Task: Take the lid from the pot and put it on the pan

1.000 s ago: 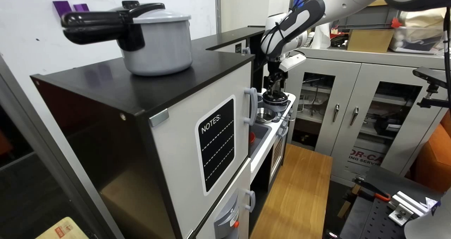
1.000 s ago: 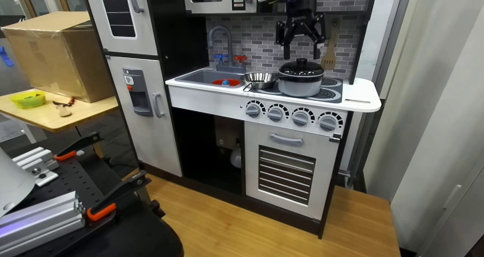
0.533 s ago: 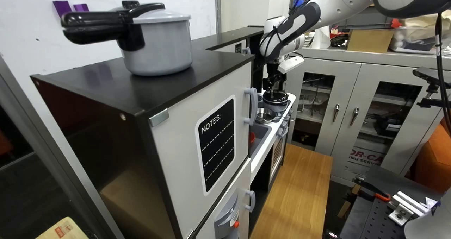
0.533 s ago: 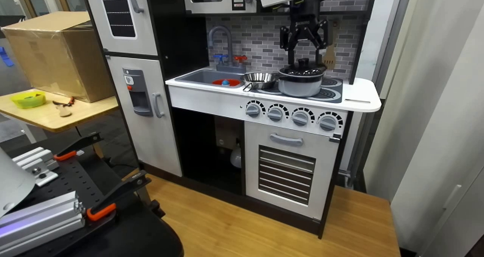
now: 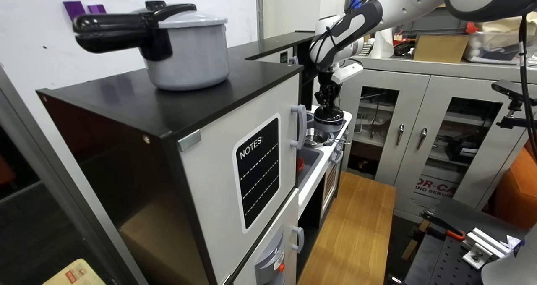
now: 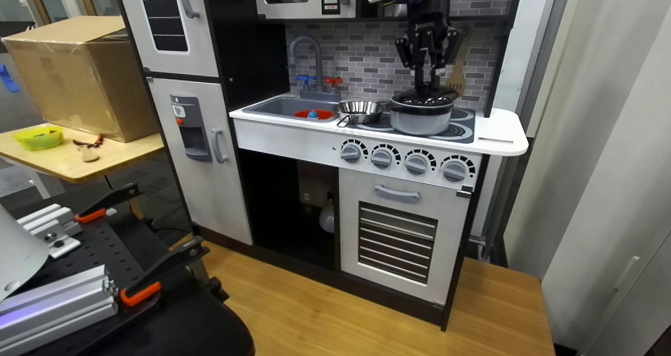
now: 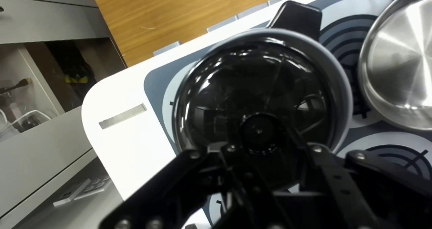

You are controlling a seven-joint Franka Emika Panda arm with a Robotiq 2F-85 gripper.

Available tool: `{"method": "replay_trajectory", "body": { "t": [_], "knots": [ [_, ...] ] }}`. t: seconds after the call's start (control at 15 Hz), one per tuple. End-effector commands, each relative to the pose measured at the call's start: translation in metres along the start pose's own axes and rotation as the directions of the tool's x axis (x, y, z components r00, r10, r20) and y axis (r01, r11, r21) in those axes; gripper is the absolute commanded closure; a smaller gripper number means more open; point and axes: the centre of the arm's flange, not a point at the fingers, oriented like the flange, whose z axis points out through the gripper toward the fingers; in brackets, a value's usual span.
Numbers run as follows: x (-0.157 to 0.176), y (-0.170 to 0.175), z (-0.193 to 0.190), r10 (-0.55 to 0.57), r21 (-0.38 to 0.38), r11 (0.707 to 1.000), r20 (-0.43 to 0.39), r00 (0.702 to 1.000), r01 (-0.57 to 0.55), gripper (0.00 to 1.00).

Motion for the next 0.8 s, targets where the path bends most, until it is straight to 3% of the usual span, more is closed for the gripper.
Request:
{"method": "replay_trajectory", "body": {
  "t": [0.0, 0.13, 0.27, 0.73],
  "knots": [
    [0.006, 0.006, 0.004, 0.005, 0.019, 1.000, 0.025, 1.000, -0.005, 0.76],
    [0.005, 0.006, 0.004, 0.006, 0.019, 1.000, 0.027, 1.000, -0.006, 0.79],
    [0.004, 0.006, 0.001, 0.004, 0.023, 1.000, 0.024, 1.000, -0.005, 0.92],
    [0.000, 0.001, -0.019, -0.040, 0.017, 0.999, -0.015, 0.999, 0.040, 0.92]
  ]
}}
